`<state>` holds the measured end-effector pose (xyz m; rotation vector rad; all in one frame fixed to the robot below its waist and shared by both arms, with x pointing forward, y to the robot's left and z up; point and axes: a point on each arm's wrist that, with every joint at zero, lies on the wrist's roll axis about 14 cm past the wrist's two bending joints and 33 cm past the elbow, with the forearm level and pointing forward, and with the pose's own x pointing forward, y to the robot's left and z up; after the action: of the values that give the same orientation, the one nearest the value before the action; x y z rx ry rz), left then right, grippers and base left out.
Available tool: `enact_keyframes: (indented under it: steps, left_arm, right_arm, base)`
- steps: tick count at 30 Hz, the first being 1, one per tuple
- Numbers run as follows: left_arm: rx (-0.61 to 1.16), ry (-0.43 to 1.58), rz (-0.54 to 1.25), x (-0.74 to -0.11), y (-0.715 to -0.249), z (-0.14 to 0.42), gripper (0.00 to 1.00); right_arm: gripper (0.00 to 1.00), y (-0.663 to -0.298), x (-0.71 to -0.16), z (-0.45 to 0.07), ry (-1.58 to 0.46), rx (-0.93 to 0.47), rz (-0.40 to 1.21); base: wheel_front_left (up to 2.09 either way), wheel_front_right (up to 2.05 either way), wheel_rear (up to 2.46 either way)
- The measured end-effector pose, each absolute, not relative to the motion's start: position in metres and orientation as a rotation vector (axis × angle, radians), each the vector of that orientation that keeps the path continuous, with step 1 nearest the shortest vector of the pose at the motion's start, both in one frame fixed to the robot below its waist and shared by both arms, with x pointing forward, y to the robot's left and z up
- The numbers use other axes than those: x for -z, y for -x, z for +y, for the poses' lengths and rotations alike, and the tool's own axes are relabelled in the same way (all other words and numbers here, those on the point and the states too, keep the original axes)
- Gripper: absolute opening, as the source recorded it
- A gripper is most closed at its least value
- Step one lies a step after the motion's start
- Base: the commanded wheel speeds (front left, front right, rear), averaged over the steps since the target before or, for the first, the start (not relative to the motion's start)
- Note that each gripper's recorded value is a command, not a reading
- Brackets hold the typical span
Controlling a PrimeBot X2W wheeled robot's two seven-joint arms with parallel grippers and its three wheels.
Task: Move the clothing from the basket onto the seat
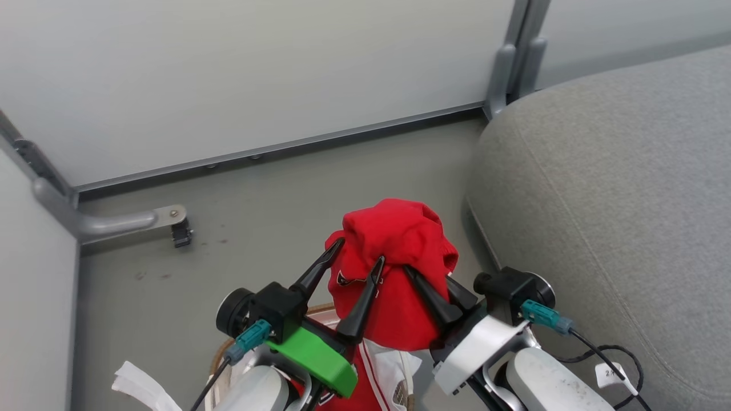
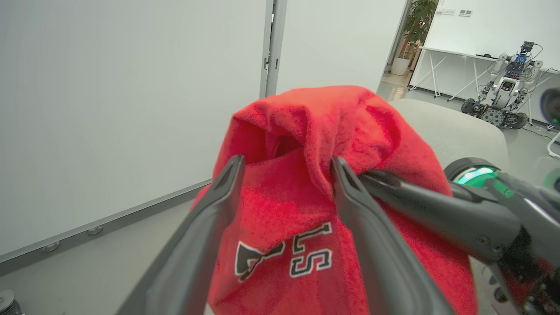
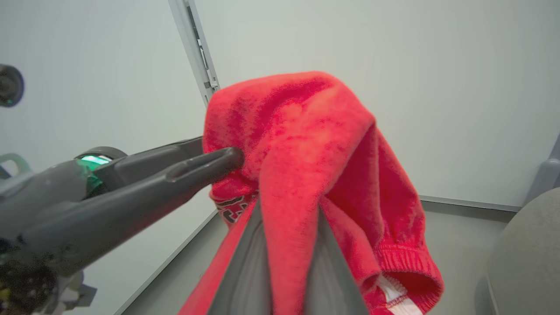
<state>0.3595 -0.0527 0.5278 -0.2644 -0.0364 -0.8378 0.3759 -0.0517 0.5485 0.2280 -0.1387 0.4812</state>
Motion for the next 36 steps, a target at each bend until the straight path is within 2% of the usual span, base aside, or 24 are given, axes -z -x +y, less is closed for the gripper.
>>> enact_keyframes:
  steps: [9, 23, 30, 36]
  left_arm:
    - [0.978, 0.269, 0.016, -0.514, -0.353, -0.098, 1.00]
    - [1.185, 0.290, 0.088, -0.495, -0.333, -0.156, 1.00]
    - [1.220, 0.304, 0.115, -0.483, -0.339, -0.162, 1.00]
    - [1.216, 0.306, 0.137, -0.466, -0.354, -0.156, 1.00]
  right_arm:
    - [0.00, -0.365, -0.546, -0.126, -0.212, -0.252, -0.157]
    - [0.00, -0.334, -0.531, -0.202, -0.189, 0.021, -0.134]
    - [0.00, -0.338, -0.532, -0.240, -0.089, 0.128, -0.128]
    - [0.00, -0.365, -0.546, -0.271, 0.031, 0.170, -0.140]
  base:
    - [0.00, 0.00, 0.00]
    - [0.00, 0.00, 0.00]
    - [0.00, 0.00, 0.00]
    - [0.00, 0.00, 0.00]
